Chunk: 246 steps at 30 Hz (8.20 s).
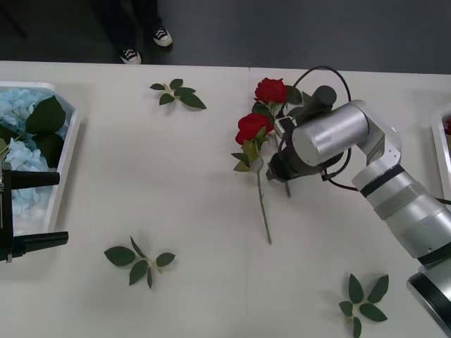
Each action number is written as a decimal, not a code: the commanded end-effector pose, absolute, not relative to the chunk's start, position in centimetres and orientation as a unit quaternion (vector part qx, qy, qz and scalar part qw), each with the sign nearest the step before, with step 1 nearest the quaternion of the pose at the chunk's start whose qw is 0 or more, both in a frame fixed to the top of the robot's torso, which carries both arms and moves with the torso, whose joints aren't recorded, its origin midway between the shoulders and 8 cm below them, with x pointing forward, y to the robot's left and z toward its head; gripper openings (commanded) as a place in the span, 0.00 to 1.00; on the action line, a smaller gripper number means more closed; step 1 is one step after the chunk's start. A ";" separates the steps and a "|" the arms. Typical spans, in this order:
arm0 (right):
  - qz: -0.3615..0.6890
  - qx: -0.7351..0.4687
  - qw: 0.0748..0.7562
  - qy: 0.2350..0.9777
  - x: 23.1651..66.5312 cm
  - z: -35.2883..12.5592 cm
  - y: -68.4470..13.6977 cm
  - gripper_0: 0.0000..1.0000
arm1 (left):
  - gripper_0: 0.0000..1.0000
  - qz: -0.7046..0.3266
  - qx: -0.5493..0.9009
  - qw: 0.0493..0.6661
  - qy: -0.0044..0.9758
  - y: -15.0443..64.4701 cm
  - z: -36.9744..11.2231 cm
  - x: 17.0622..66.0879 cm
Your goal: Put the red flowers into the right box and the blue flowers into the left box
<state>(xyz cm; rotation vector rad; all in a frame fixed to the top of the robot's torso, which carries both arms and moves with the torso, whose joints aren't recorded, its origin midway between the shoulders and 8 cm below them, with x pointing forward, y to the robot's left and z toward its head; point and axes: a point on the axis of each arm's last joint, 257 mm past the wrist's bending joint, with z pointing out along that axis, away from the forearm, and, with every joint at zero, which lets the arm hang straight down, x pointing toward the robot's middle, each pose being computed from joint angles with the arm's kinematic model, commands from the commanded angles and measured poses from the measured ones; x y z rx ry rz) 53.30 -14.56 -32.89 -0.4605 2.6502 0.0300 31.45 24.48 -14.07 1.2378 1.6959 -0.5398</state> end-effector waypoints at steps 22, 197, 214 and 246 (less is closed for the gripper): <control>0.002 -0.150 0.227 0.962 53.0 -33.8 -15.0 0.90 | 1.00 -0.197 0.526 0.484 0.671 24.1 -12.8 31.9; -0.225 0.131 0.297 0.919 30.3 -20.9 -65.6 0.00 | 1.00 -0.197 0.526 0.484 0.671 24.1 -12.8 31.9; -0.235 0.122 0.312 0.912 33.0 -20.5 -64.6 0.00 | 1.00 -0.197 0.526 0.484 0.671 24.1 -12.8 31.9; -0.045 0.067 0.459 0.885 40.7 -9.9 -52.5 0.69 | 1.00 -0.197 0.526 0.484 0.671 24.1 -12.8 31.9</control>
